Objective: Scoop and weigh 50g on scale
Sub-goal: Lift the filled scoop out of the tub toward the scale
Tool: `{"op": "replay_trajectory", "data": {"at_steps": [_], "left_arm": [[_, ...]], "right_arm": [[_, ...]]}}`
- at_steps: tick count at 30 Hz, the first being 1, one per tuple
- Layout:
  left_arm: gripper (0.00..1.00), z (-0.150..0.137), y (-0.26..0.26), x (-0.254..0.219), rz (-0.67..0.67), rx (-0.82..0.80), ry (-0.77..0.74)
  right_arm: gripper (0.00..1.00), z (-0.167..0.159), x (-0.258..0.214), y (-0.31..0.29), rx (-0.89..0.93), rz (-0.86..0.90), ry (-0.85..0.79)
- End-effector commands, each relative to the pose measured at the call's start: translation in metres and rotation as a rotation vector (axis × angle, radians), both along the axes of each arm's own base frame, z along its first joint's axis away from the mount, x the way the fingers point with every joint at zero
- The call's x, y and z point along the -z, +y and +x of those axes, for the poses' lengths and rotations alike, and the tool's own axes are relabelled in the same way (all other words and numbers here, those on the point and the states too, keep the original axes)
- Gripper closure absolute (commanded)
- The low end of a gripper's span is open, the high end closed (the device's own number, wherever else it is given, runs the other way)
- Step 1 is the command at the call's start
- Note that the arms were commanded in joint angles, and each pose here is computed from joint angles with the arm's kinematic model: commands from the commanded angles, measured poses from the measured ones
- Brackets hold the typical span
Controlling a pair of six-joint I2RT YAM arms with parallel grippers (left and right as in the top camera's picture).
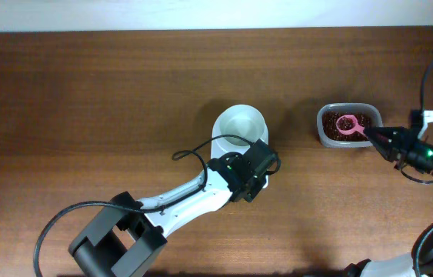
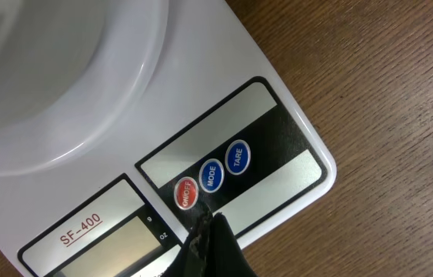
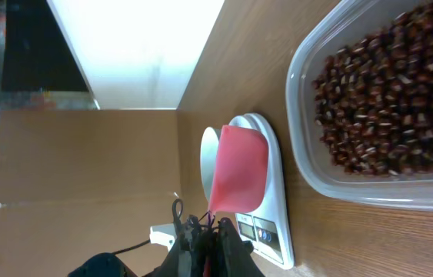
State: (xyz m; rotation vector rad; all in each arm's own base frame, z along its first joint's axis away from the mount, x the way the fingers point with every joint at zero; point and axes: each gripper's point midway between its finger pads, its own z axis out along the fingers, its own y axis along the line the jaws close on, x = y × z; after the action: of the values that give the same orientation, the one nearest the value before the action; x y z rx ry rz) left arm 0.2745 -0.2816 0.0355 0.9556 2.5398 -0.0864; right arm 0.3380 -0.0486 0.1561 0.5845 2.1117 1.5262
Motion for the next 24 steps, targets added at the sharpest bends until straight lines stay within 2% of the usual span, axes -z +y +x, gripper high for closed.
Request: {"op": "replay_trajectory", "data": {"at_steps": [1,7,24], "left_arm": [[1.00,0.001,-0.001,0.004,0.018,0.015,-0.004],[1.00,0.001,0.000,0.004,0.020,0.014,-0.005],[1.00,0.001,0.000,0.004,0.020,0.015,-0.005]], "right_arm": [[0.96,0.001,-0.012,0.025,-0.072,0.014,-0.054],[0.96,0.002,-0.025,0.055,-0.158,0.077,-0.092],[0.96,-0.003,-0.029,0.105,-0.303,0.110,-0.098]]}}
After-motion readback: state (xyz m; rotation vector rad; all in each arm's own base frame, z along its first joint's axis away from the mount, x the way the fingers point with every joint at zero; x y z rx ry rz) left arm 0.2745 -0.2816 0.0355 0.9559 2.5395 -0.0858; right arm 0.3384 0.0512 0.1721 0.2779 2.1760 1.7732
